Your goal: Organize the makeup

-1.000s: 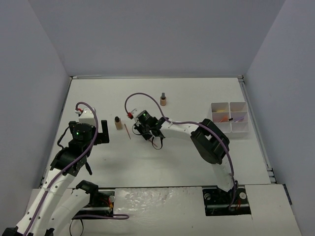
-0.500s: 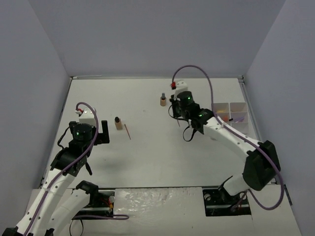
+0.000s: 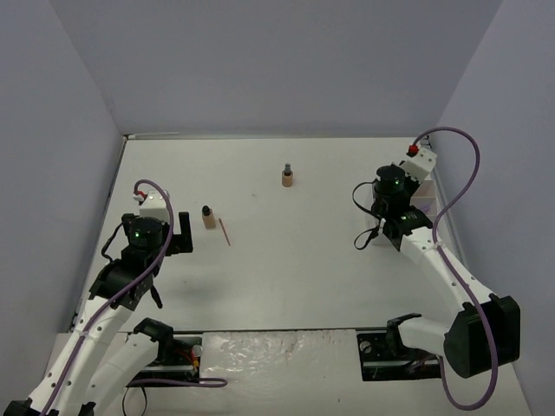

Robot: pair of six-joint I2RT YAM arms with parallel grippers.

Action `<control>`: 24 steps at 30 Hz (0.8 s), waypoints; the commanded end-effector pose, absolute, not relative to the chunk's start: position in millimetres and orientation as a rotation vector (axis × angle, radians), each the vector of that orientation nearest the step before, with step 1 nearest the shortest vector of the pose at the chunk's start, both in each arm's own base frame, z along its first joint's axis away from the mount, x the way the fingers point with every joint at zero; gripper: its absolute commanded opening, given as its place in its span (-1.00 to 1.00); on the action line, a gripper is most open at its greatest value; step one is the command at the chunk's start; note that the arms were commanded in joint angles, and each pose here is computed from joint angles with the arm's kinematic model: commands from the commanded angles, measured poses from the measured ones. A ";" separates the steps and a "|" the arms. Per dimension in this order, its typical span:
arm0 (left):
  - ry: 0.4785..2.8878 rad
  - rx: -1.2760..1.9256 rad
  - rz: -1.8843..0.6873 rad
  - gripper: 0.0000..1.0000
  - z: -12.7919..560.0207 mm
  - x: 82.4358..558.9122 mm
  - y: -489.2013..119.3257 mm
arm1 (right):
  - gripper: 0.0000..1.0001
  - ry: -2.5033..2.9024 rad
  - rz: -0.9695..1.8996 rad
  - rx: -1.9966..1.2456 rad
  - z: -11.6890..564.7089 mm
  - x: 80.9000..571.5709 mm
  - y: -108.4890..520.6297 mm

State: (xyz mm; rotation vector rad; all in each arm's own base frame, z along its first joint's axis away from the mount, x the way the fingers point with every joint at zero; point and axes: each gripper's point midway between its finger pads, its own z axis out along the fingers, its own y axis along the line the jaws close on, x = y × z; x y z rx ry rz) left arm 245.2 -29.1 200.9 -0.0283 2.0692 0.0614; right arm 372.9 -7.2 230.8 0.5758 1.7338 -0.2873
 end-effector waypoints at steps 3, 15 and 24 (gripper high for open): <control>2.003 -0.034 0.065 0.94 221.6 256.2 -29.0 | -1.00 1.431 -0.379 0.941 246.9 370.7 -59.5; 2.007 -0.039 0.075 0.94 219.6 256.4 -27.7 | -1.00 1.431 -0.433 1.021 200.2 383.2 -65.7; 2.012 -0.035 0.073 0.94 218.8 257.4 -28.9 | -0.96 1.473 -0.438 1.043 169.9 380.3 -63.1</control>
